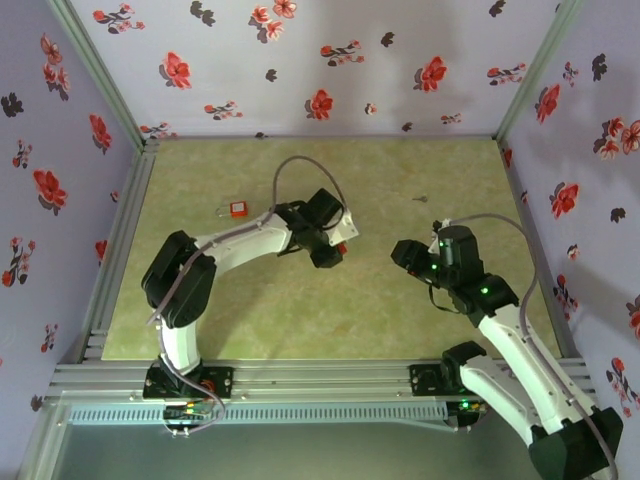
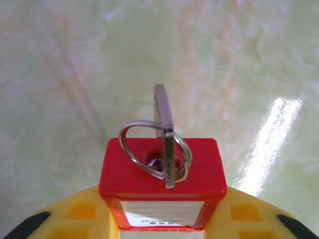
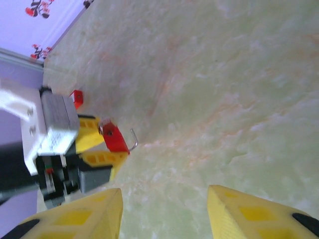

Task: Unlock with the key

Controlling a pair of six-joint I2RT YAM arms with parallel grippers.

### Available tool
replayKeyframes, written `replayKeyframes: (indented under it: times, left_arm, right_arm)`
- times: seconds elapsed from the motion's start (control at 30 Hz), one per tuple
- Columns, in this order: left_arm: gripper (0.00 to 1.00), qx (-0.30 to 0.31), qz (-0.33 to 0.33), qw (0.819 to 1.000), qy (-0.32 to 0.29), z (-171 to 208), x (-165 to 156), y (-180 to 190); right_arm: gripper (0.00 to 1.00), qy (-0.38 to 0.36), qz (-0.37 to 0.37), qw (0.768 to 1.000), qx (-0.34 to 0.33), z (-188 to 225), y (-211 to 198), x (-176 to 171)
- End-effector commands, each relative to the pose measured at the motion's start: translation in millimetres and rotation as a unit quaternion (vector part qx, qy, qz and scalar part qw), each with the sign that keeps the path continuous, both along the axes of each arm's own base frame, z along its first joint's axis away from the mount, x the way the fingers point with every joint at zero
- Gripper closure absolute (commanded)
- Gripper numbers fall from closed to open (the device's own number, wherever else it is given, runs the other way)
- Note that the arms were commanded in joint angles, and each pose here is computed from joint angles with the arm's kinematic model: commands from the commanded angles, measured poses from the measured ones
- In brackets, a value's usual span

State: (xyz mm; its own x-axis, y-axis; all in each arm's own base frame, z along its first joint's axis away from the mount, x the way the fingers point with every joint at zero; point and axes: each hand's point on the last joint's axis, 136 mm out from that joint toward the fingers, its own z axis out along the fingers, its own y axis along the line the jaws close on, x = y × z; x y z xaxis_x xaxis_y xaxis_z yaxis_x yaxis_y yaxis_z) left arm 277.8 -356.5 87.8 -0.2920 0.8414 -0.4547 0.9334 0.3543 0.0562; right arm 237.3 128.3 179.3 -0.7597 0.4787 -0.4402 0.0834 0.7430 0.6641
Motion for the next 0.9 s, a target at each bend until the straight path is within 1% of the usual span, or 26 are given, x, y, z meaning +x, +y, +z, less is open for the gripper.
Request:
replayKeyframes:
  times: [0.0, 0.17, 0.3, 0.33, 0.37, 0.43, 0.57, 0.73, 0.8, 0.87]
  left_arm:
    - [1.00, 0.018, -0.040, 0.999, -0.018, -12.4, -18.5, -8.8]
    - [1.00, 0.031, -0.062, 0.997, -0.012, -28.1, -45.1, -15.1]
    - [1.00, 0.034, -0.075, 0.997, -0.010, -27.5, -58.6, -15.4]
    - [0.96, 0.036, -0.079, 0.996, -0.009, -27.0, -61.3, -14.8]
    - [0.89, 0.038, -0.083, 0.996, -0.009, -27.3, -64.5, -13.6]
    - [0.69, 0.047, -0.097, 0.994, -0.007, -27.6, -72.3, -11.3]
    - [0.52, 0.049, -0.107, 0.993, -0.005, -26.4, -82.8, -7.5]
    - [0.35, 0.037, -0.101, 0.994, -0.012, -14.5, -85.8, -1.8]
    - [0.33, 0.028, -0.097, 0.995, -0.016, -6.4, -85.9, -1.6]
    - [0.32, 0.016, -0.076, 0.997, -0.022, 7.1, -81.7, -0.3]
  right_arm:
    - [0.52, 0.000, 0.001, 1.000, 0.002, 8.0, -4.3, -3.9]
    - [0.51, 0.003, -0.001, 1.000, 0.008, 5.8, -3.4, -0.8]
    - [0.51, 0.009, 0.002, 1.000, 0.011, 4.8, -0.7, 2.8]
    - [0.51, 0.011, 0.003, 1.000, 0.010, 4.4, -0.1, 3.2]
    - [0.50, 0.015, 0.003, 1.000, 0.009, 2.7, -0.2, 3.3]
    - [0.49, 0.020, 0.002, 1.000, 0.007, 0.0, -1.0, 3.2]
    - [0.44, 0.032, 0.004, 0.999, 0.002, -4.9, -1.5, 2.3]
    - [0.36, 0.050, 0.019, 0.998, -0.014, -9.8, -2.0, -0.1]
    - [0.35, 0.056, 0.030, 0.998, -0.018, -10.6, -0.2, -0.4]
    - [0.33, 0.060, 0.046, 0.997, -0.021, -10.2, 3.3, 0.6]
